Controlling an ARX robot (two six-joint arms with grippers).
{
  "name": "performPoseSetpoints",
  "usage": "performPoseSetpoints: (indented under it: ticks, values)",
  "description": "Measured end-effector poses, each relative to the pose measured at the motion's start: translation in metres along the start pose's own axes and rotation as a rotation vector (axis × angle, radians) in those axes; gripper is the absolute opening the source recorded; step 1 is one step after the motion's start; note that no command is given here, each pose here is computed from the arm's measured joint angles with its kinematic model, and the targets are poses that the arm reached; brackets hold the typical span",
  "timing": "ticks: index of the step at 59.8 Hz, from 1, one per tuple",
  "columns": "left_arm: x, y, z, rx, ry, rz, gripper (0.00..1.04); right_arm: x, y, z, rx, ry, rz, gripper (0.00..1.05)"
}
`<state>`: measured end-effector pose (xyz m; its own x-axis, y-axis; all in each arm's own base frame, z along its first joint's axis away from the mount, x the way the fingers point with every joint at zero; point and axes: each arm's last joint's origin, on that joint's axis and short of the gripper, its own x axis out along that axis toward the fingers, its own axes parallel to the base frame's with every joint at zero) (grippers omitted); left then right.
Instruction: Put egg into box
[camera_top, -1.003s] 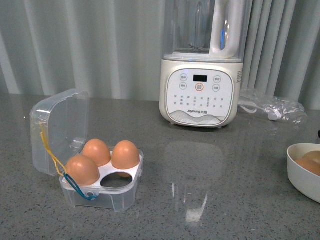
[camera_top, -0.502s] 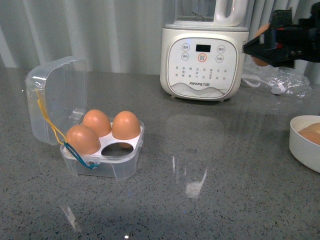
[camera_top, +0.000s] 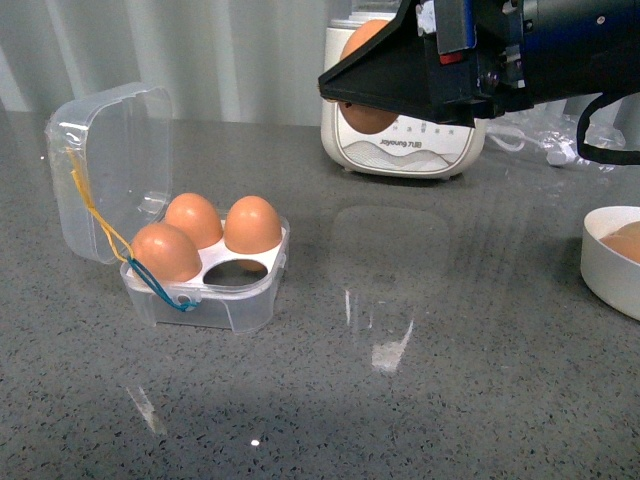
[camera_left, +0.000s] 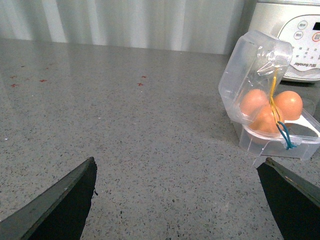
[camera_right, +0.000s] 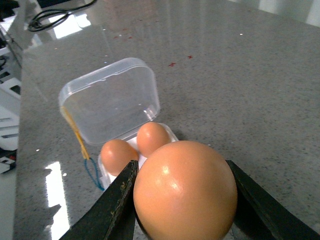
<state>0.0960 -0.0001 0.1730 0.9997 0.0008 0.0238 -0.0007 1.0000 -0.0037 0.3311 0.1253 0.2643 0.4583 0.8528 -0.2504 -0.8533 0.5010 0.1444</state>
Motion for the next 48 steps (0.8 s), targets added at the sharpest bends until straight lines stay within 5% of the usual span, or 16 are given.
performPoseSetpoints:
  ticks: [27, 48]
  values:
    - [0.0, 0.0, 0.0, 0.0, 0.0, 0.0, 0.98, 0.032, -0.005, -0.003, -0.084, 0.037, 0.138, 0.43]
    - [0.0, 0.0, 0.0, 0.0, 0.0, 0.0, 0.98, 0.064, 0.016, -0.01, -0.153, 0.062, 0.242, 0.43]
